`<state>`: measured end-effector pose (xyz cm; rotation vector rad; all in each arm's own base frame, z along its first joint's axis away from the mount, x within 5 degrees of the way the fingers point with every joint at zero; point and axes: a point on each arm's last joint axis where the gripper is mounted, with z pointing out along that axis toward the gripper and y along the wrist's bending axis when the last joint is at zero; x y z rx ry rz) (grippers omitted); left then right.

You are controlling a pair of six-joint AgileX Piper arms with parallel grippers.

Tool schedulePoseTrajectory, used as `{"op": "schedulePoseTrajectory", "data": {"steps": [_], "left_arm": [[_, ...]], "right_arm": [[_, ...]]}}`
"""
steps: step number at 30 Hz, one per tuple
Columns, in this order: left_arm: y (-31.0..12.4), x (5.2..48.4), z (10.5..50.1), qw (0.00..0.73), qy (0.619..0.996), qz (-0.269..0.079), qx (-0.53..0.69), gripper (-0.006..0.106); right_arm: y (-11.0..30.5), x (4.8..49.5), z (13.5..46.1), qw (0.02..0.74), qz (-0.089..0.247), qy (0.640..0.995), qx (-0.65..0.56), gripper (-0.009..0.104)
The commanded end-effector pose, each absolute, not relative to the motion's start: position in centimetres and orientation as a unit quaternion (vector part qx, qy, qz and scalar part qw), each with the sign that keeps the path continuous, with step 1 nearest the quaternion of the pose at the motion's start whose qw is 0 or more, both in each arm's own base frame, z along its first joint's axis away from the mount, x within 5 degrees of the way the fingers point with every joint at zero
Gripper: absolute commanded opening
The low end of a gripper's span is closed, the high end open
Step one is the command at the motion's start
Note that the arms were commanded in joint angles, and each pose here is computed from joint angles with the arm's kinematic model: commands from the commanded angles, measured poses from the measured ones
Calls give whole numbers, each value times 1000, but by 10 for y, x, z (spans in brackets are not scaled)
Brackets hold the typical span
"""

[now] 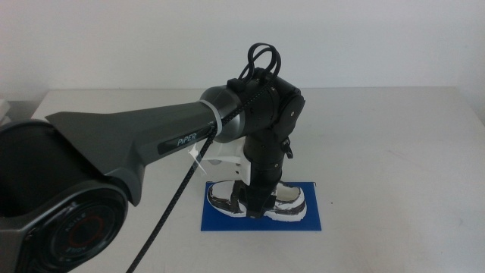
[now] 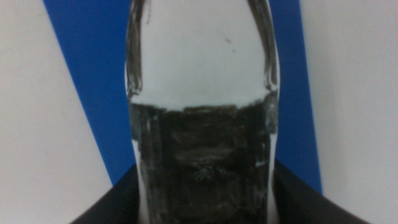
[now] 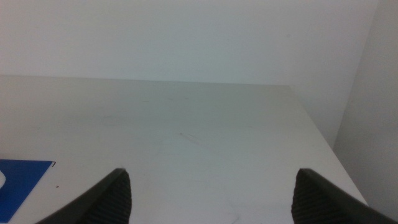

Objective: Use one arm to grab the shoe from the table and place it on the mat.

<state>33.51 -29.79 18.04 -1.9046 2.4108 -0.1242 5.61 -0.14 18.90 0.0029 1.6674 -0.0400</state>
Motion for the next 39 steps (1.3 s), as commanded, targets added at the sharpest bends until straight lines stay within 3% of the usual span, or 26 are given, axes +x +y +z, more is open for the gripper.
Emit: {"op": "schedulePoseTrajectory", "data": {"steps": [1,7,8,9,12,19,27,39], "left_arm": [[-297,336,211,42,774,-79,-627,-2],[-298,336,208,39,774,-76,-628,2],[-298,336,208,40,774,-75,-627,19],[-297,335,207,40,774,-69,-627,63],[-297,335,208,41,775,-68,-627,73],[-296,334,213,42,774,-71,-627,79],[-292,331,235,39,774,-43,-631,79],[-291,329,262,45,771,-79,-630,86]], "right_arm": [[-2,55,201,711,-29,702,-3,66],[-2,55,201,711,-29,702,-3,66],[-2,55,201,711,-29,702,-3,66],[-2,55,201,711,-29,702,-3,66],[-2,55,201,711,-29,702,-3,66],[-2,55,201,711,-29,702,-3,66],[-2,55,201,711,-29,702,-3,66],[-2,55,201,711,-29,702,-3,66]]}}
